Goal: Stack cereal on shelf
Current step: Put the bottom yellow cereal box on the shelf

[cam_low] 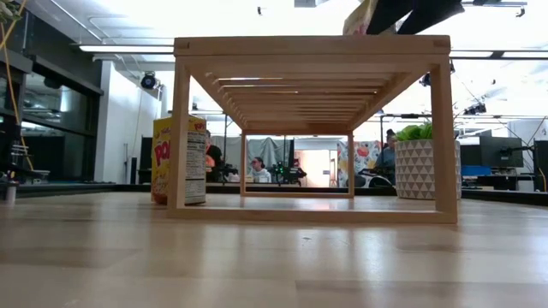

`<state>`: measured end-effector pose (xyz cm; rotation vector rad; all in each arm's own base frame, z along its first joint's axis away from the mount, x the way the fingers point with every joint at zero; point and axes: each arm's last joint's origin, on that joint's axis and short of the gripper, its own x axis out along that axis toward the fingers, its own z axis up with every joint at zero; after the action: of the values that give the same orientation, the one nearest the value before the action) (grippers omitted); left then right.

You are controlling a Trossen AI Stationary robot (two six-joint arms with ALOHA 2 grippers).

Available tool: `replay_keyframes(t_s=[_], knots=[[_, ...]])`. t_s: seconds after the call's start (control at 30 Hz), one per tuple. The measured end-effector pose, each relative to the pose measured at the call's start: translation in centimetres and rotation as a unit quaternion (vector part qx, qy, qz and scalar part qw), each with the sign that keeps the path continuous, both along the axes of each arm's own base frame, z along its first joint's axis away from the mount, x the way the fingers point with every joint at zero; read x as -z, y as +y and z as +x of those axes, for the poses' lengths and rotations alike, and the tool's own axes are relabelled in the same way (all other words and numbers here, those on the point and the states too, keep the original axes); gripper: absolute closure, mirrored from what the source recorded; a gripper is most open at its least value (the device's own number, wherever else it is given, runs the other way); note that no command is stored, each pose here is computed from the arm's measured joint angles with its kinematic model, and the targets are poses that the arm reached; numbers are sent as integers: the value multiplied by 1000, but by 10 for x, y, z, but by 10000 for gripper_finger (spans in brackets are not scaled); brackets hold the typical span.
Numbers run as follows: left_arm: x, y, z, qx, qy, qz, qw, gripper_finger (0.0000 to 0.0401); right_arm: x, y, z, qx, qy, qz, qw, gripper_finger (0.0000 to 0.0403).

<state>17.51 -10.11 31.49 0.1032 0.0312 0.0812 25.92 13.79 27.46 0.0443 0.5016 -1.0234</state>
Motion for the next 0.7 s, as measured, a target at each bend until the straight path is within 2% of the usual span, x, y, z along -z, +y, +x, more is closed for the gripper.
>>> replay_keyframes(t_s=[0.3,0.43,0.7], knots=[[0,0,0,0,0,0,1000,174,4,8,9,-65,81,13,994,116],[0,0,0,0,0,0,1000,174,4,7,8,-67,96,15,993,116],[0,0,0,0,0,0,1000,174,-2,1,-10,-67,194,53,977,116]])
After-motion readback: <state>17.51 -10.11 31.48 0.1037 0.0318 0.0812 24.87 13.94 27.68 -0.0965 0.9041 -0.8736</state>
